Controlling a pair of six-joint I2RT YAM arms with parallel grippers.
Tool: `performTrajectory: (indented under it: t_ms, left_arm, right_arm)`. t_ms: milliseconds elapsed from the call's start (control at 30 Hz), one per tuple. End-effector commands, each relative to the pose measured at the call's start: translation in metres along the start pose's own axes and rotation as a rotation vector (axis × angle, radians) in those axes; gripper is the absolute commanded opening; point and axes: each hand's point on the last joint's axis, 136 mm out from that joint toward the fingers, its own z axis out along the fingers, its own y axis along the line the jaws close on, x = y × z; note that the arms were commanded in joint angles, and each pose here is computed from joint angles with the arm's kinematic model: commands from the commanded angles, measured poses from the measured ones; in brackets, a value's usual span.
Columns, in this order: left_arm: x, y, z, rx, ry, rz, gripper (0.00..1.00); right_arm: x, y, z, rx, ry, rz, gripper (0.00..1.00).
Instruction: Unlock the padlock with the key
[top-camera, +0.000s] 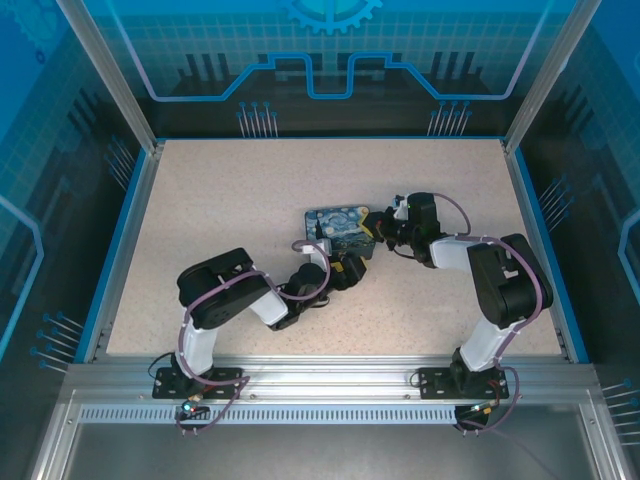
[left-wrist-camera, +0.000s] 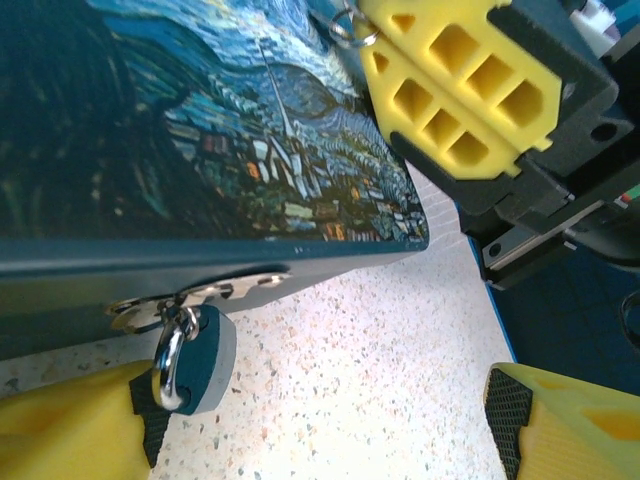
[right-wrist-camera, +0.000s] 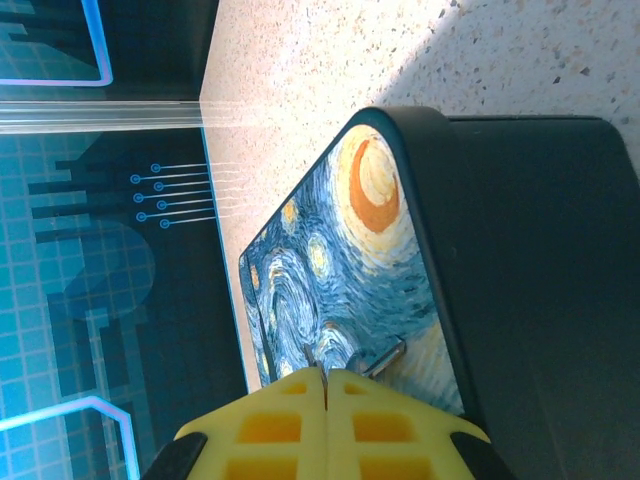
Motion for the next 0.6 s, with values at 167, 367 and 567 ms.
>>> performTrajectory:
  t_ms: [167,367,567]
  left_arm:
    - [0.005,0.026,0.007,-0.083,-0.035,-0.041,0.80]
    - [0.005,0.032,0.014,-0.152,-0.061,-0.048,0.75]
    - [0.014,0.040,0.014,-0.220,-0.095,-0.056,0.64]
  right_arm:
    - [0.000,-0.008,0.002,0.010,0.012,-0.002,0.00]
    - [0.000,-0.008,0.002,0.010,0.013,-0.001,0.00]
    - [0.000,-0.009,0.002,0.012,0.012,0.001,0.00]
